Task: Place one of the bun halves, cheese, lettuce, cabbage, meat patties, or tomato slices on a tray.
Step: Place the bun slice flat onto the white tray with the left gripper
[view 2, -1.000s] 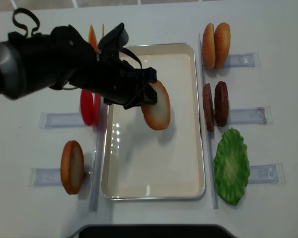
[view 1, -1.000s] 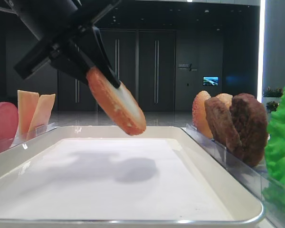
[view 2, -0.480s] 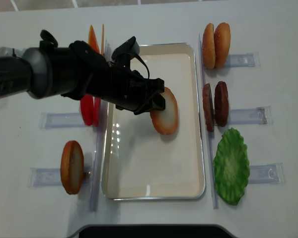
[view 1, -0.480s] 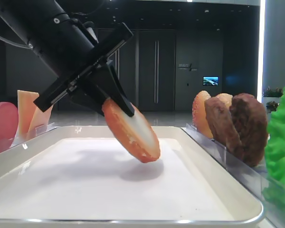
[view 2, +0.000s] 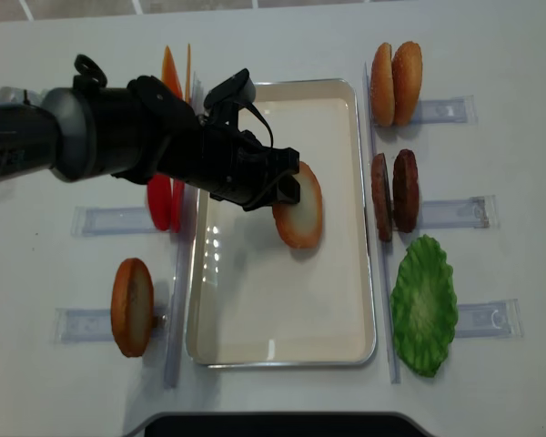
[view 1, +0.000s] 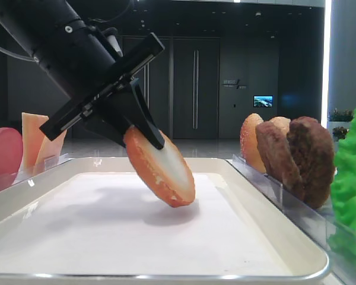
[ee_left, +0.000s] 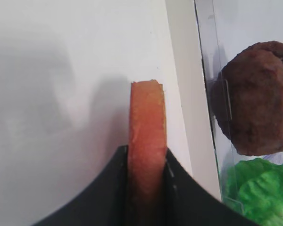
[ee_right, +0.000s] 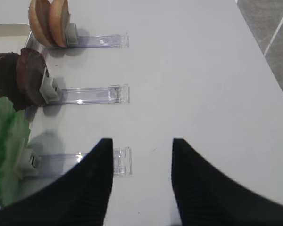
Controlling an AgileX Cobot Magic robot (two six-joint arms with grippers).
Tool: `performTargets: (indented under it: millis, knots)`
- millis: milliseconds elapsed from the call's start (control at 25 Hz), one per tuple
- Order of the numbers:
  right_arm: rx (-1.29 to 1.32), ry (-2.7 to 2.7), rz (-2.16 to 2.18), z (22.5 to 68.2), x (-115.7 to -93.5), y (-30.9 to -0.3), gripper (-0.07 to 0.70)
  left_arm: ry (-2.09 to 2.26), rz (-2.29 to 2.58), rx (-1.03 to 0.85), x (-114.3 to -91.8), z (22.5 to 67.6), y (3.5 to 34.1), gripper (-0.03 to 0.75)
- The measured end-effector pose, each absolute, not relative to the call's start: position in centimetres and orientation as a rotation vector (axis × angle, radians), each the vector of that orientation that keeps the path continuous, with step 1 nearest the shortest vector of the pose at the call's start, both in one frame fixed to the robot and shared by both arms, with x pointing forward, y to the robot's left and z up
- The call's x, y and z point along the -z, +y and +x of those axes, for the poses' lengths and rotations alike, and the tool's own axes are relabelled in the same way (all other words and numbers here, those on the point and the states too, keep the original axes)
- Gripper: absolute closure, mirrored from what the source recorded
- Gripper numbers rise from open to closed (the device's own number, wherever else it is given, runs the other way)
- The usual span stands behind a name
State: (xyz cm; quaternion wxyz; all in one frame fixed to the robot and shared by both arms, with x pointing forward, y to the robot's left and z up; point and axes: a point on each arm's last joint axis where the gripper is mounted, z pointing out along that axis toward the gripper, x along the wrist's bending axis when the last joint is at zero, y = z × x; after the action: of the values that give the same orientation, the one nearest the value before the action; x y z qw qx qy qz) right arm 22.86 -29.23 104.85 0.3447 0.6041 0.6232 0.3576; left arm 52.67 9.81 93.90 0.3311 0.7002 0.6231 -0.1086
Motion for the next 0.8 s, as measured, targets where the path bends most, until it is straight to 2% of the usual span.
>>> performTargets:
  millis: [280, 520, 600, 800]
  knots:
    - [-0.929, 1.618, 1.569, 22.9, -104.9, -29.2, 0.346, 1.655, 1.845, 0.296, -92.8, 52.8, 9.8, 0.595]
    - [-0.929, 1.618, 1.569, 22.9, -104.9, -29.2, 0.346, 1.658, 1.847, 0.305, -92.7, 52.8, 9.8, 0.594]
    - [-0.929, 1.618, 1.569, 22.9, -104.9, -29.2, 0.346, 1.661, 1.851, 0.324, -92.7, 52.9, 10.2, 0.559]
    - [-0.929, 1.618, 1.569, 22.9, -104.9, -29.2, 0.346, 1.678, 1.892, 0.375, -93.1, 52.9, 11.6, 0.419]
